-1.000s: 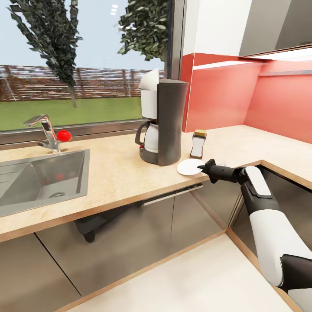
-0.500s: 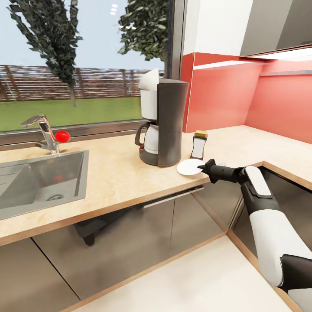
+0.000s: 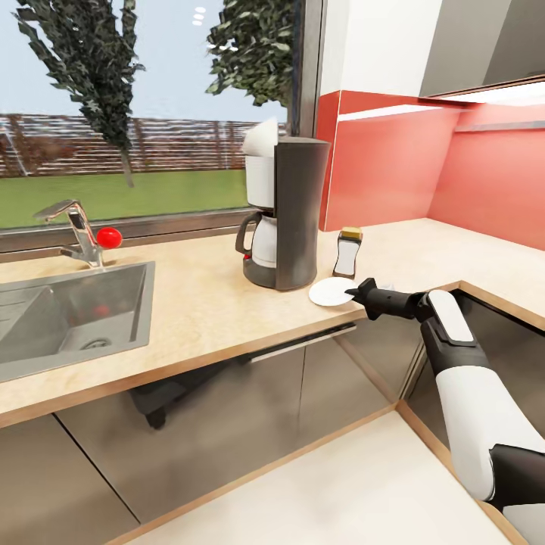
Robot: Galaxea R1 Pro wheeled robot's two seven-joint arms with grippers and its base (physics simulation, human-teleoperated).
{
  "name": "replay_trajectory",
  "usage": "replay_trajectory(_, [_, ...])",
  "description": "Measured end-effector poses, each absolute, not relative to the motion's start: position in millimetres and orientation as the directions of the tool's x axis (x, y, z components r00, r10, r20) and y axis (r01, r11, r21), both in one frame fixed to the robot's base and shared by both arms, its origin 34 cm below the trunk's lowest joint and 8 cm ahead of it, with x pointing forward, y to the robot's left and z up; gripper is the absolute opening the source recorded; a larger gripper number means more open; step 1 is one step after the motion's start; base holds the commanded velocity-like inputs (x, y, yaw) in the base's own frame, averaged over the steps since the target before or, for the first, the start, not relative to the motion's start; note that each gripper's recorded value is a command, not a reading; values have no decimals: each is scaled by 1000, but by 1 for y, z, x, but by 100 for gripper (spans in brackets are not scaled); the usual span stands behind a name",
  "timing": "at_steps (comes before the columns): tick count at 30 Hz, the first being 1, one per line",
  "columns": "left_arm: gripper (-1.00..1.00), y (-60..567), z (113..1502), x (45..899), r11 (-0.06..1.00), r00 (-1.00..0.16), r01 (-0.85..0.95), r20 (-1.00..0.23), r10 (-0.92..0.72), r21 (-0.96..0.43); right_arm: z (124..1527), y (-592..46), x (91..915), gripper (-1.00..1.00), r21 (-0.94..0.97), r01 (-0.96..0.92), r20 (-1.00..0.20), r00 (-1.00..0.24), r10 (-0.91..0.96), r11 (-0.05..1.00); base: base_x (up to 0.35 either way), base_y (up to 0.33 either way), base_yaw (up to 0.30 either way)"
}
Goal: Set up a coffee station on the kitchen countertop: keep the coffee maker on the countertop, move the bottle of coffee from the kitchen shelf to the counter next to the coffee maker, place a paper coffee filter on top of the coffee maker, put the saucer next to the coffee maker with the coffee cup on the saucer, and place the electric kettle next to the coffee maker.
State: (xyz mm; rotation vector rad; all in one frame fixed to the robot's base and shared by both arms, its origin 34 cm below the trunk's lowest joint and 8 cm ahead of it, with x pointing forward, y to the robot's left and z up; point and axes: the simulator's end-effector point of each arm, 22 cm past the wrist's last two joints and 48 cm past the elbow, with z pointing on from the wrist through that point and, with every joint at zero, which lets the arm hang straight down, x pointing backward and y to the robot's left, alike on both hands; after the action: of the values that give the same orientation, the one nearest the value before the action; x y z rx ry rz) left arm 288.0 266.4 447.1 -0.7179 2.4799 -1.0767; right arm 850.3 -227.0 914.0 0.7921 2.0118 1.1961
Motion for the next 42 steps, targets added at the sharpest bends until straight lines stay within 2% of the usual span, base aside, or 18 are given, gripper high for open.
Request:
replay_trajectory(23, [100, 266, 437, 287, 585, -814, -311, -108, -571, -749, 909, -227, 850, -100, 913, 160, -215, -595, 775, 376, 0, 0, 0])
replay_trajectory(24, [100, 266, 437, 287, 585, -814, -311, -108, -570, -749, 909, -227, 850, 100, 913, 160, -215, -595, 775, 376, 0, 0, 0])
replay_trajectory(42, [100, 266, 437, 287, 585, -814, -311, -107, -571, -749, 905, -227, 849, 100, 906, 163, -225, -599, 769, 392, -14, 0, 0])
